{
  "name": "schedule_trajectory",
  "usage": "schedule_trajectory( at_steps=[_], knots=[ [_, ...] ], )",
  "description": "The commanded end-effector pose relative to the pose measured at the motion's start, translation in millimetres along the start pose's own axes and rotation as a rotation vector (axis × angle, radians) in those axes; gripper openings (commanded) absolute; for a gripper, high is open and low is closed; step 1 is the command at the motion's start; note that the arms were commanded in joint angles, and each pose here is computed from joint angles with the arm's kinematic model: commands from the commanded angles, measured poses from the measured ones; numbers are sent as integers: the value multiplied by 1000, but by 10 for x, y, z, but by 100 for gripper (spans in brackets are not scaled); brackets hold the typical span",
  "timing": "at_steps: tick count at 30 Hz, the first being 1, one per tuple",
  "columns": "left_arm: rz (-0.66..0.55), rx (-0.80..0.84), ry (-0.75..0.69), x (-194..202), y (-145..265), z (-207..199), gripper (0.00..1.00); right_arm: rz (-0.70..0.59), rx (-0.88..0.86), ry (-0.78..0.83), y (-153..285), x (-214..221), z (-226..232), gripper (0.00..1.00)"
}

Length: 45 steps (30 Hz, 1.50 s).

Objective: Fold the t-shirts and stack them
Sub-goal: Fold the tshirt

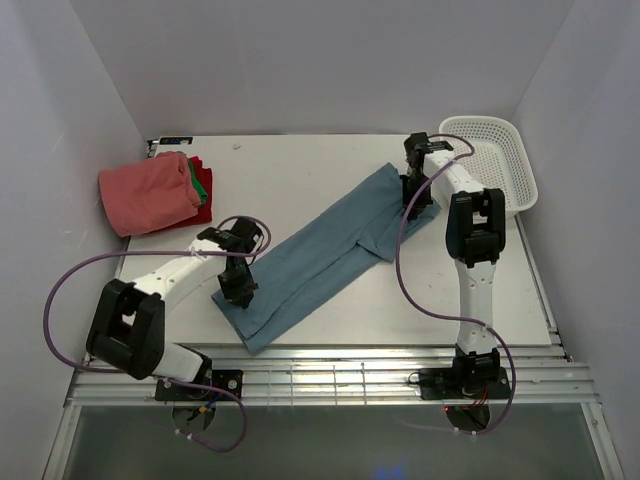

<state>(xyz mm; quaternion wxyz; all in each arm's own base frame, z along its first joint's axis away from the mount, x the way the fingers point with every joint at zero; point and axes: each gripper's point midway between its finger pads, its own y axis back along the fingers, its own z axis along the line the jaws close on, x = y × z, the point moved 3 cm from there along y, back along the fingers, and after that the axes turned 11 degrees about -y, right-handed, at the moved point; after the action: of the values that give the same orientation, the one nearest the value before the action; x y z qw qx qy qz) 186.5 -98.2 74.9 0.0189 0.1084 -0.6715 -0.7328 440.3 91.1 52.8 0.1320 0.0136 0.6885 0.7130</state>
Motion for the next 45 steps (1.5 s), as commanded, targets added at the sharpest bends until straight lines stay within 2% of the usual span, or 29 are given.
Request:
schedule_trajectory(
  at_steps=[1, 6, 11, 18, 23, 29, 31, 32, 34, 35, 37, 38, 40, 41, 43, 44, 45],
  knots=[
    [36, 63, 21, 212, 102, -15, 13, -107, -21, -38, -273, -385, 152, 8],
    [29, 157, -4, 294, 114, -129, 8, -129, -203, -145, -384, -567, 519, 9],
    [66, 354, -25, 366, 171, -458, 8, -144, -420, -219, -426, -705, 915, 10],
    [116, 379, -35, 527, 221, -716, 8, -273, -661, -309, -273, -1176, 1317, 12],
    [148, 395, -52, 723, 315, -909, 8, -311, -822, -358, -140, -1402, 1529, 14],
    [115, 427, -60, 811, 485, -1102, 7, -383, -962, -381, 10, -1635, 1599, 18],
    [90, 438, -78, 799, 528, -1159, 7, -414, -1016, -362, 151, -1731, 1532, 20],
    [58, 467, -90, 743, 623, -1231, 7, -457, -1048, -334, 360, -1798, 1504, 22],
    [-17, 481, -130, 644, 722, -1275, 8, -522, -1034, -269, 526, -1830, 1362, 25],
    [-69, 511, -143, 568, 859, -1315, 10, -614, -1043, -210, 996, -1862, 1322, 29],
    [-141, 528, -178, 475, 976, -1318, 18, -738, -959, -98, 1307, -1839, 1188, 35],
    [-186, 539, -182, 422, 1055, -1302, 25, -795, -941, -53, 1679, -1736, 1109, 47],
    [-221, 559, -208, 394, 1144, -1291, 30, -845, -889, 13, 1974, -1583, 1021, 69],
    [-228, 563, -218, 397, 1155, -1276, 34, -883, -853, 80, 2254, -1393, 935, 72],
    [-219, 554, -216, 444, 1126, -1206, 35, -880, -798, 137, 2415, -1087, 909, 72],
    [-206, 538, -215, 478, 1089, -1160, 35, -949, -776, 196, 2779, -875, 851, 72],
    [-183, 527, -217, 541, 1025, -1108, 36, -896, -752, 230, 2613, -614, 926, 72]
  ],
)
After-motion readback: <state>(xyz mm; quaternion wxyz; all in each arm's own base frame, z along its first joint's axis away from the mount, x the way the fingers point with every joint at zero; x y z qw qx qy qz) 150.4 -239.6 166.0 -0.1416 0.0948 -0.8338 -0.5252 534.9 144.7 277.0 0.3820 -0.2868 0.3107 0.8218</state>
